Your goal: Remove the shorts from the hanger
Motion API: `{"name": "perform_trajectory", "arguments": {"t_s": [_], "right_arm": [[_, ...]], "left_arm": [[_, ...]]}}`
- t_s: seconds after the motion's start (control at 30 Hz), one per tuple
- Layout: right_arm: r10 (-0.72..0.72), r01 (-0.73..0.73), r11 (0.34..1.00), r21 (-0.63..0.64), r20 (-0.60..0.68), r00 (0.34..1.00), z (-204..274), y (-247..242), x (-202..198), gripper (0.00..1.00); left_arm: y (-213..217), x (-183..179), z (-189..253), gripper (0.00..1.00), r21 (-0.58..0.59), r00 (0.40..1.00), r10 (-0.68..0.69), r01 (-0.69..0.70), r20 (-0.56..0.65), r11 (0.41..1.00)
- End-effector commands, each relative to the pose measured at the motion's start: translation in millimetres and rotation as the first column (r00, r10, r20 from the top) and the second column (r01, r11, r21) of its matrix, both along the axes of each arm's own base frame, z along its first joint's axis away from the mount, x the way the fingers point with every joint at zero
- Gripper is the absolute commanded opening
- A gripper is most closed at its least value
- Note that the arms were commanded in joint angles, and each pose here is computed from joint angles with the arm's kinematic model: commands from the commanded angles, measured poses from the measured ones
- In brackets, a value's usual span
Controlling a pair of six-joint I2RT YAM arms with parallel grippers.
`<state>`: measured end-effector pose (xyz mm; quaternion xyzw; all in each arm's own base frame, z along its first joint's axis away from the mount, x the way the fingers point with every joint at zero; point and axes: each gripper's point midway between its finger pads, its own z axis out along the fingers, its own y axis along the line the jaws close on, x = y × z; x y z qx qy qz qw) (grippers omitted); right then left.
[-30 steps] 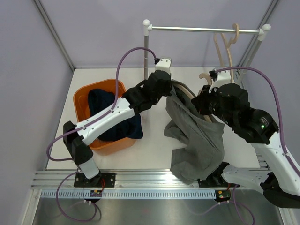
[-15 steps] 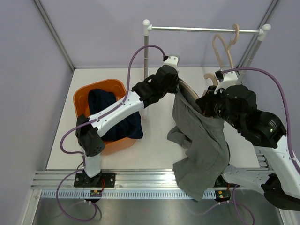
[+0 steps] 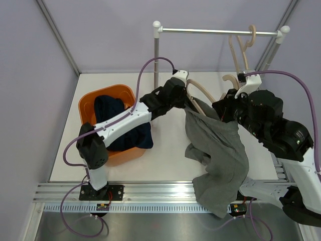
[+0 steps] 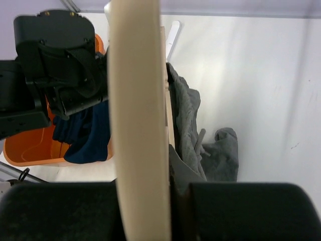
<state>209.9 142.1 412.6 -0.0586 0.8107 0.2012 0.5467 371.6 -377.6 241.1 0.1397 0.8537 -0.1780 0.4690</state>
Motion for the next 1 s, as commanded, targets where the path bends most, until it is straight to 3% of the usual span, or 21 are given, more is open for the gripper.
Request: {"name": "perform_trajectory", "arguments": {"t_s": [0.0, 0.03, 0.2, 0.3, 0.37, 0.4, 0.43, 0.53, 0.63, 0.73, 0.77, 0.87, 0.9, 0.97], "right_arm": [[0.012, -0.017, 0.998, 0.064, 0.078, 0.997, 34, -9, -15, 0.0], [-0.001, -0.004, 0.998, 0.059, 0.077, 0.997, 33, -8, -11, 0.0], [-0.05, 0.048, 0.999, 0.024, 0.055, 0.997, 15, 3, 14, 0.0], [-0.067, 0.066, 0.997, 0.031, 0.063, 0.996, 11, 13, 29, 0.0], [-0.082, 0.08, 0.996, 0.03, 0.067, 0.994, 9, 17, 37, 0.0], [-0.091, 0.088, 0.995, 0.037, 0.078, 0.993, 12, 22, 44, 0.0], [-0.09, 0.088, 0.996, 0.033, 0.079, 0.993, 11, 26, 48, 0.0], [-0.116, 0.115, 0.993, 0.013, 0.101, 0.988, 17, 35, 68, 0.0], [-0.141, 0.143, 0.99, -0.007, 0.127, 0.982, 28, 44, 87, 0.0], [-0.163, 0.165, 0.986, 0.005, 0.164, 0.973, 48, 50, 101, 0.0], [-0.165, 0.169, 0.985, -0.011, 0.162, 0.973, 46, 55, 108, 0.0], [-0.181, 0.19, 0.981, -0.034, 0.17, 0.969, 54, 57, 117, 0.0], [-0.184, 0.194, 0.98, -0.044, 0.172, 0.968, 55, 57, 118, 0.0], [-0.2, 0.212, 0.976, -0.055, 0.175, 0.964, 59, 52, 118, 0.0]], "left_arm": [[48, 26, 9, 0.0, 0.035, 0.99, 0.114, -0.117, 0.082, 0.993], [48, 17, 34, 0.0, -0.031, 0.987, 0.104, -0.101, 0.125, 0.994], [20, -54, 80, 0.0, -0.084, 0.965, -0.105, 0.128, 0.24, 0.988], [-9, -138, 126, 0.0, -0.073, 0.859, -0.372, 0.421, 0.351, 0.904], [-25, -204, 150, 0.0, 0.006, 0.735, -0.534, 0.585, 0.417, 0.811], [-33, -251, 154, 0.0, 0.089, 0.611, -0.66, 0.701, 0.436, 0.708], [-31, -253, 151, 0.0, 0.133, 0.584, -0.688, 0.713, 0.431, 0.689], [-33, -344, 146, 0.0, 0.207, 0.347, -0.849, 0.868, 0.398, 0.451], [-24, -391, 138, 0.0, 0.2, 0.215, -0.918, 0.936, 0.332, 0.291], [-16, -425, 128, 0.0, 0.221, 0.127, -0.947, 0.955, 0.294, 0.197], [-16, -428, 127, 0.0, 0.226, 0.127, -0.947, 0.954, 0.295, 0.198], [-14, -401, 140, 0.0, 0.23, 0.27, -0.889, 0.9, 0.371, 0.369], [-6, -375, 154, 0.0, 0.231, 0.375, -0.824, 0.835, 0.425, 0.499], [4, -346, 174, 0.0, 0.21, 0.485, -0.721, 0.738, 0.495, 0.641]]}}
